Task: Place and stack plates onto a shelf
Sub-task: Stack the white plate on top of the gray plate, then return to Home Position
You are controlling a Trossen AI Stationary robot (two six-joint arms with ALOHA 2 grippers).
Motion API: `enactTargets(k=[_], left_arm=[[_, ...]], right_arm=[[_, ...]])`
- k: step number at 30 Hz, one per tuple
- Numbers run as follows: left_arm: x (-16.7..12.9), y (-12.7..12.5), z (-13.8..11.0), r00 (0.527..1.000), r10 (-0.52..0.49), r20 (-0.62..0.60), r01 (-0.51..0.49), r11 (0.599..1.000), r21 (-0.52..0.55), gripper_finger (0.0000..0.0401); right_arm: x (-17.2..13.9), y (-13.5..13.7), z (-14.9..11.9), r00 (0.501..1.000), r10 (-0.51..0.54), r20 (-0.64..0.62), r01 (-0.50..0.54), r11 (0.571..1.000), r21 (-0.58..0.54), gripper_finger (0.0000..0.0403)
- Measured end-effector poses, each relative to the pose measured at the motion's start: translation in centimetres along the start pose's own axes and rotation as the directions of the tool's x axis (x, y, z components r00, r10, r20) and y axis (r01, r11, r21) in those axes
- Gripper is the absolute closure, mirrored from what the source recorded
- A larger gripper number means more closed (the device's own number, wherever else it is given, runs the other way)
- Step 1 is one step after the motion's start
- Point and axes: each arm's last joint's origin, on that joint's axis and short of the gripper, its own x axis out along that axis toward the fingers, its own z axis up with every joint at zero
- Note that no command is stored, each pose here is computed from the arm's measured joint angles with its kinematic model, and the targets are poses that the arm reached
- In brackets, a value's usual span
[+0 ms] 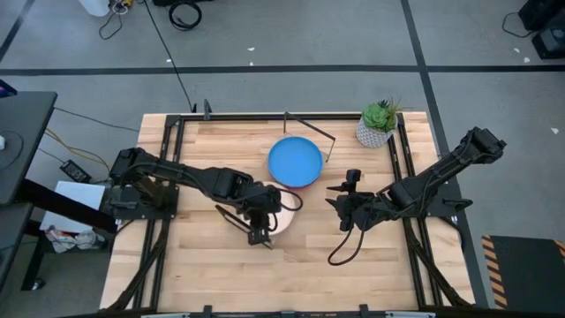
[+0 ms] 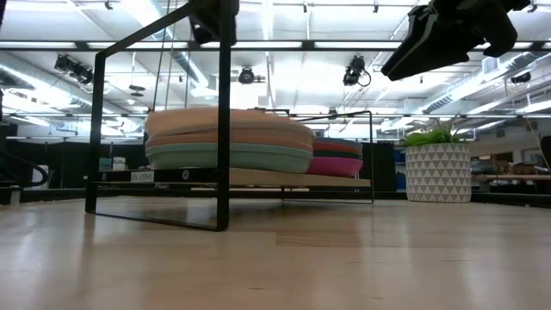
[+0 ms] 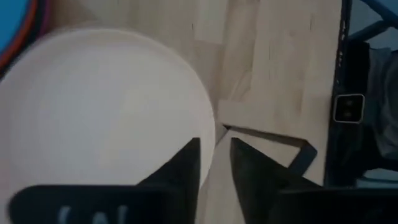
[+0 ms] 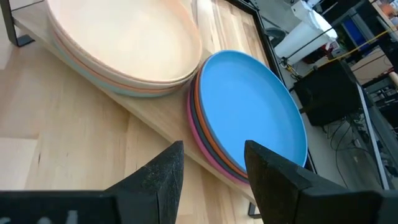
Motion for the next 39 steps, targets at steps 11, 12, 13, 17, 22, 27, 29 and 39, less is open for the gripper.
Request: enactTargets(k=[11,12,13,17,22,27,29,39], left_arm=[[0.1,0.3,0.4,0.98,0.165,0.111,-0.186,0.96,0.209,0.026],[0.0,0.3,0.4,0.978,0.168,0.126,-0.192,0.956,0.221,0.0262],[-0.2,0.4,0.2,0.977,0.168,0.132,-0.195,0.953,0.233,0.0265],[-0.9,1.4,-0.4,0.968,0.151,0.201,-0.197,0.951,0.237,0.0277],[-1.0,3.4,-2.7,0.95,0.138,0.28,-0.2,0.958,0.207,0.0284],[-1.6,4.8,-5.7,0.918,0.101,0.384,-0.183,0.966,0.185,0.0285],[-2.1,5.2,-7.1,0.896,0.082,0.437,-0.176,0.968,0.179,0.0285],[-3.2,7.7,-13.3,0.754,0.044,0.656,-0.18,0.974,0.141,0.0285]], right_arm=[[0.2,0.3,-1.1,1.0,0.024,0.017,-0.024,1.0,0.006,0.0227],[0.3,0.3,-1.5,0.999,0.024,0.022,-0.024,1.0,0.018,0.0227],[0.2,0.3,-1.9,0.999,0.023,0.024,-0.024,0.999,0.028,0.0227],[0.0,0.0,-3.2,0.998,0.021,0.057,-0.025,0.997,0.077,0.0229],[-0.4,-0.4,-4.1,0.993,0.034,0.111,-0.049,0.99,0.131,0.0238],[-0.7,-0.7,-4.7,0.988,0.05,0.149,-0.074,0.984,0.159,0.0244],[-0.8,-0.8,-4.7,0.984,0.063,0.164,-0.09,0.983,0.16,0.0245],[-1.2,-1.2,-6.3,0.963,0.063,0.262,-0.114,0.977,0.182,0.0246]])
